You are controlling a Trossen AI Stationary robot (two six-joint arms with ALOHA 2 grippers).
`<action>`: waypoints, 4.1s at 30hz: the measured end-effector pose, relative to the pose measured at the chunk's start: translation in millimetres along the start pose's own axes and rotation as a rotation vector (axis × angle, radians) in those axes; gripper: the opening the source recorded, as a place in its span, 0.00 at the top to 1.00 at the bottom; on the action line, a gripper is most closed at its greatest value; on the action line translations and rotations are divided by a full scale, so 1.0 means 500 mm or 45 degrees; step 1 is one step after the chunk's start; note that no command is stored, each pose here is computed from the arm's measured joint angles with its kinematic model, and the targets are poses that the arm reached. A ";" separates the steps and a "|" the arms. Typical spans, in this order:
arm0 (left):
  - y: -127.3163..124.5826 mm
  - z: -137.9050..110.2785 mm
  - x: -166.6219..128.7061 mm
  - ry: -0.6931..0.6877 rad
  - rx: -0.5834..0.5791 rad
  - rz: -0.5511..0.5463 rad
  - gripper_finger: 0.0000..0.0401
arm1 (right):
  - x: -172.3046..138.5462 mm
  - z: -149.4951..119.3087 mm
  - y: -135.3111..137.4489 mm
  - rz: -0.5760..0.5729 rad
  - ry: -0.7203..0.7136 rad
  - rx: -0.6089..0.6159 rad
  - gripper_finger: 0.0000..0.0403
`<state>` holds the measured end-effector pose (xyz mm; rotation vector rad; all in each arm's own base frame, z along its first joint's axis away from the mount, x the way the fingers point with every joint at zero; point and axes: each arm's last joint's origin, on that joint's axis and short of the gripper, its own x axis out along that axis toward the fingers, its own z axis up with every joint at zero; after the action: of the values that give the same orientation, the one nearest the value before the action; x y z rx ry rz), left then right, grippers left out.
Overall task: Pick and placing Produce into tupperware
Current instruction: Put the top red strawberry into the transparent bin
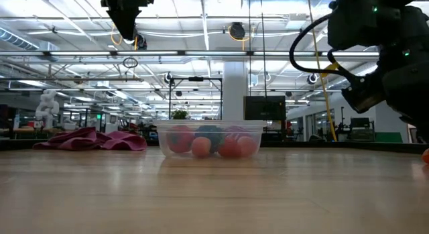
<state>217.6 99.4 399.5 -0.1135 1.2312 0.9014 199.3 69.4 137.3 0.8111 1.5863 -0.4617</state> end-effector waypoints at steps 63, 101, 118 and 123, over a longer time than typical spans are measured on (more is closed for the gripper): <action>0.000 0.000 0.000 -0.001 0.002 -0.004 0.57 | -0.286 0.124 0.123 0.359 -0.457 -0.543 0.73; 0.000 0.000 0.000 0.003 0.010 -0.003 0.57 | -0.346 0.305 0.185 0.436 -0.701 -0.934 0.73; 0.000 0.000 0.000 0.003 0.010 -0.003 0.57 | -0.228 0.358 0.169 0.120 -0.443 -0.823 0.73; 0.000 0.000 0.000 0.003 0.009 -0.003 0.57 | -0.221 0.344 0.185 0.091 -0.446 -0.853 0.73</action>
<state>217.6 99.4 399.4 -0.1103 1.2363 0.8953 387.2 -15.0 226.2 0.2515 1.2574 0.0000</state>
